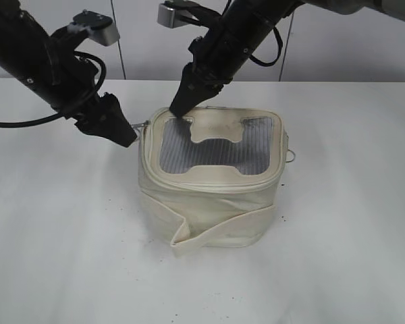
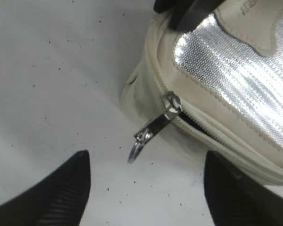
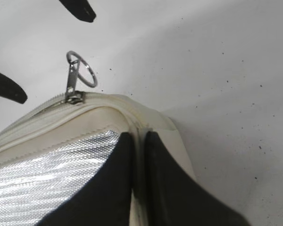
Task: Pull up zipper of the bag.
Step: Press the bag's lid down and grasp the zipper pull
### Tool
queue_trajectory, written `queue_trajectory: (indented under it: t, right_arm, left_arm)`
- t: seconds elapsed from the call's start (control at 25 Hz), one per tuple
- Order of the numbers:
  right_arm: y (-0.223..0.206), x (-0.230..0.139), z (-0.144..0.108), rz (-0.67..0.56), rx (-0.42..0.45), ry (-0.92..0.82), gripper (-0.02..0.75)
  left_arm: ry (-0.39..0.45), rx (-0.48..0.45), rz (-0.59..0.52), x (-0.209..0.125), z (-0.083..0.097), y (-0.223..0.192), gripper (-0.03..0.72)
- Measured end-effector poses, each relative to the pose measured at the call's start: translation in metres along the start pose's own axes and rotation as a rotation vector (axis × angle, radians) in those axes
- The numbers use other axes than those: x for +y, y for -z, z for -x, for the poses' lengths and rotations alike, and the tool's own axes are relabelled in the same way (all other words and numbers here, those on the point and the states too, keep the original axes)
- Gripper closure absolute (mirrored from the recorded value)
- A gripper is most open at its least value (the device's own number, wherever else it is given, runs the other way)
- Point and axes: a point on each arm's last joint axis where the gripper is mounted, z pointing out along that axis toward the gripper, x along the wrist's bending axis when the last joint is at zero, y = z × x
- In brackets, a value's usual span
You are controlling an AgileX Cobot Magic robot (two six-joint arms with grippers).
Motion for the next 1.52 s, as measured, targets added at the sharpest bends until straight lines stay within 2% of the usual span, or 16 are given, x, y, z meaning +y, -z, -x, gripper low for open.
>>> queue_trajectory:
  t: [0.32,0.6,0.68,0.84,1.16,1.28,1.36,1.52]
  right_arm:
    - [0.000,0.000,0.000,-0.002,0.000,0.002,0.692]
    - [0.000,0.000,0.000,-0.004,-0.002,0.003,0.694]
    - [0.000,0.000,0.000,-0.004,-0.002,0.003,0.694]
    - [0.000,0.000,0.000,-0.004,-0.002,0.003,0.694]
    - [0.001,0.001,0.000,-0.002,-0.004,0.006,0.694]
    - [0.004,0.003,0.000,-0.007,-0.011,0.019,0.694]
    - [0.005,0.004,0.000,-0.010,-0.015,0.025,0.696]
    - [0.006,0.005,-0.001,-0.011,-0.016,0.023,0.696]
  left_arm:
    - [-0.118,0.094,-0.014,0.004,0.000,-0.004,0.102]
    - [-0.207,0.117,-0.001,0.014,0.014,-0.014,0.115]
    - [-0.232,0.133,-0.010,0.014,0.014,-0.015,0.164]
    - [-0.265,0.159,-0.029,0.013,0.012,-0.015,0.316]
    - [-0.286,0.168,-0.049,0.012,0.011,-0.014,0.539]
    - [-0.290,0.161,-0.065,0.010,0.012,-0.014,0.662]
    - [-0.289,0.154,-0.073,0.010,0.012,-0.014,0.688]
    - [-0.273,0.124,-0.097,0.007,0.014,-0.015,0.690]
